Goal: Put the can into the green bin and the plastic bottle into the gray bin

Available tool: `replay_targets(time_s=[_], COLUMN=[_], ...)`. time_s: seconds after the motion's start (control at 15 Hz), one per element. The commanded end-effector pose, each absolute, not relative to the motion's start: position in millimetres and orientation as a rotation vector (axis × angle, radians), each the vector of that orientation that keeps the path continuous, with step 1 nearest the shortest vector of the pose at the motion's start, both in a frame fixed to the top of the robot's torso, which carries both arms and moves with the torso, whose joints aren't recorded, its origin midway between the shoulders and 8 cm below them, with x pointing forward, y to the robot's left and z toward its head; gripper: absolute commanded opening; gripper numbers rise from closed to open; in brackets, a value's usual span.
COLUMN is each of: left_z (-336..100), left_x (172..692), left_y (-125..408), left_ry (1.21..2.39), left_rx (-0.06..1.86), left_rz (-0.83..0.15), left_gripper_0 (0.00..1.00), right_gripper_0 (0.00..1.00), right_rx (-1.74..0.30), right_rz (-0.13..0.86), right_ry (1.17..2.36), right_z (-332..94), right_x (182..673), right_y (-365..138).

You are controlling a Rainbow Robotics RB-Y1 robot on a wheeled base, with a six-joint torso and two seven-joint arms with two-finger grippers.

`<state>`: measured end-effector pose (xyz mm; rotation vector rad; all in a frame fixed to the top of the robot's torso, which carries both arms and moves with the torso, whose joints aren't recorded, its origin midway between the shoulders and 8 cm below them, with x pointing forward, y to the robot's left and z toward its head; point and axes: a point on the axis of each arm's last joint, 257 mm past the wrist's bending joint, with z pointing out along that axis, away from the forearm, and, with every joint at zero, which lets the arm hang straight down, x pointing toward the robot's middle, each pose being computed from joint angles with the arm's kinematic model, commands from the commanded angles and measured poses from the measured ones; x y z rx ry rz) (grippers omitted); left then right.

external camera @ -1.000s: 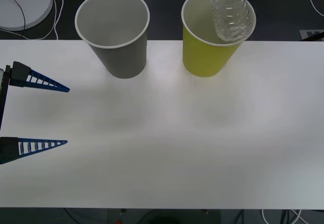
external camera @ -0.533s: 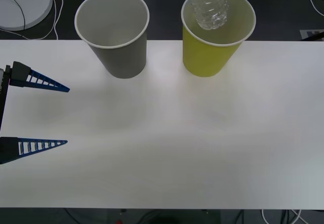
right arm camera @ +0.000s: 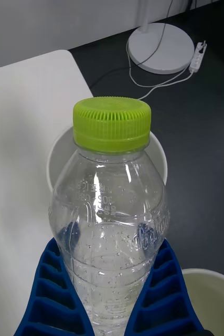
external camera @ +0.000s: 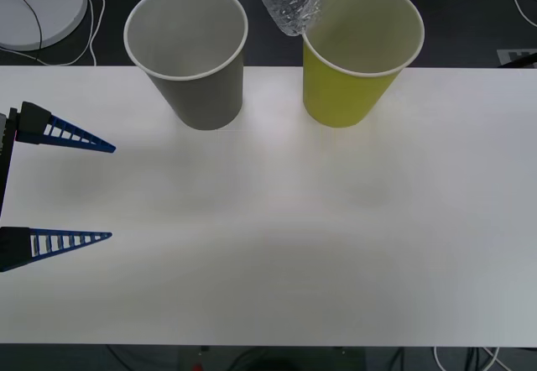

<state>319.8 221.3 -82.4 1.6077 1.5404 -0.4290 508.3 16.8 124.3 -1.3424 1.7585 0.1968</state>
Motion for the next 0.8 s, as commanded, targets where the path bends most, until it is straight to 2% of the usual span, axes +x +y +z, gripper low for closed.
replay_targets(time_s=[0.07,0.8], left_z=[-82.4,-82.4], left_x=[319.8,319.8], left_y=[221.3,221.3], left_ry=[1.540,1.540], left_rx=[1.608,1.608], left_rz=[-0.429,-0.429], left_gripper_0=[1.00,1.00], right_gripper_0=[0.00,0.00], right_rx=[-1.330,-1.268], right_rz=[0.191,0.099], right_ry=[1.775,1.908], right_z=[125.4,119.3], right_x=[520.8,559.3], right_y=[37.1,85.5])
